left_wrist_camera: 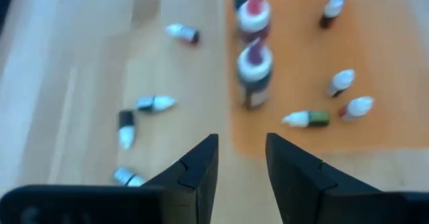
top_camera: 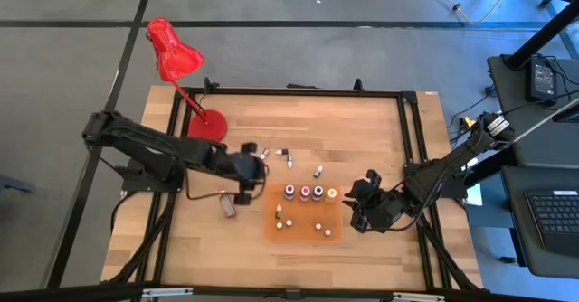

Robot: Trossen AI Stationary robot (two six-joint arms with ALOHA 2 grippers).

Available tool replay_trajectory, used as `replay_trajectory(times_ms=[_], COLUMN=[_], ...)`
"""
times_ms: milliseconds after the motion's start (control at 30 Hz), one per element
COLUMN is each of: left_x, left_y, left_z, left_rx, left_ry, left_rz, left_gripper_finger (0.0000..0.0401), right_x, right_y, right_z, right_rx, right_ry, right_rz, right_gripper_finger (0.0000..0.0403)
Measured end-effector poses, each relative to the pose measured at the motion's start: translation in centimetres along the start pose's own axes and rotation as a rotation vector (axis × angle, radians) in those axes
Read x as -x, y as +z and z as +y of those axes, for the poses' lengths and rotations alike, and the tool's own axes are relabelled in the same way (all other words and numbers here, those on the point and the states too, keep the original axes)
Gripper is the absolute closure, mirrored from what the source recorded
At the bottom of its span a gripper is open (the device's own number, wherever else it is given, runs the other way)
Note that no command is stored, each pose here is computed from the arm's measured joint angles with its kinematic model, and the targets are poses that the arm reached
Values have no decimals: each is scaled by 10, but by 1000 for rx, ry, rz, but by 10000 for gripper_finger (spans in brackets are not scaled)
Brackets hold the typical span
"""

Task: Pick & Place food coloring
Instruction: Put the big orange food coloring bottle into the orange bin

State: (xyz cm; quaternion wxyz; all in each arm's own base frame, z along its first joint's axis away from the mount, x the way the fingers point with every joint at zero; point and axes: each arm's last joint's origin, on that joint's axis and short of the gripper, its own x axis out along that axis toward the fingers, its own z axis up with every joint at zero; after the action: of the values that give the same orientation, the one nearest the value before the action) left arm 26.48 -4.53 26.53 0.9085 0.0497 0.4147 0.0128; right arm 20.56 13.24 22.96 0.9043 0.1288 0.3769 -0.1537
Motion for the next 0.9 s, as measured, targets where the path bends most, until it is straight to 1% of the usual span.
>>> replay_trajectory(times_ms=[133,200,300,367,467,567,667,767,900], left_x=[1,0,-4,-5,-2,-1,0,0,0], left_y=[-21,-30,-46,-54,-62,-66,-69,-70,-71], left_z=[16,19,20,18,15,14,14,15,14], left_rx=[43,65,83,79,50,3,1,34,63], left_ry=[25,19,-29,-91,-203,-262,-267,-242,-250], left_rz=[19,38,89,136,214,254,284,304,313], left_gripper_finger=[269,261,252,247,243,241,242,238,219], right_x=[0,0,0,0,0,0,0,0,0], right_y=[-1,-1,-1,-1,-1,-1,0,0,1], right_z=[-1,-1,-1,-1,-1,-1,-2,-2,-2], right_rx=[11,25,34,35,35,35,31,31,30], right_ry=[-9,-11,-11,-11,-11,-11,-23,-44,-49], right_rz=[7,8,8,8,8,7,-7,-35,-40], right_gripper_finger=[303,303,303,303,303,303,303,303,303])
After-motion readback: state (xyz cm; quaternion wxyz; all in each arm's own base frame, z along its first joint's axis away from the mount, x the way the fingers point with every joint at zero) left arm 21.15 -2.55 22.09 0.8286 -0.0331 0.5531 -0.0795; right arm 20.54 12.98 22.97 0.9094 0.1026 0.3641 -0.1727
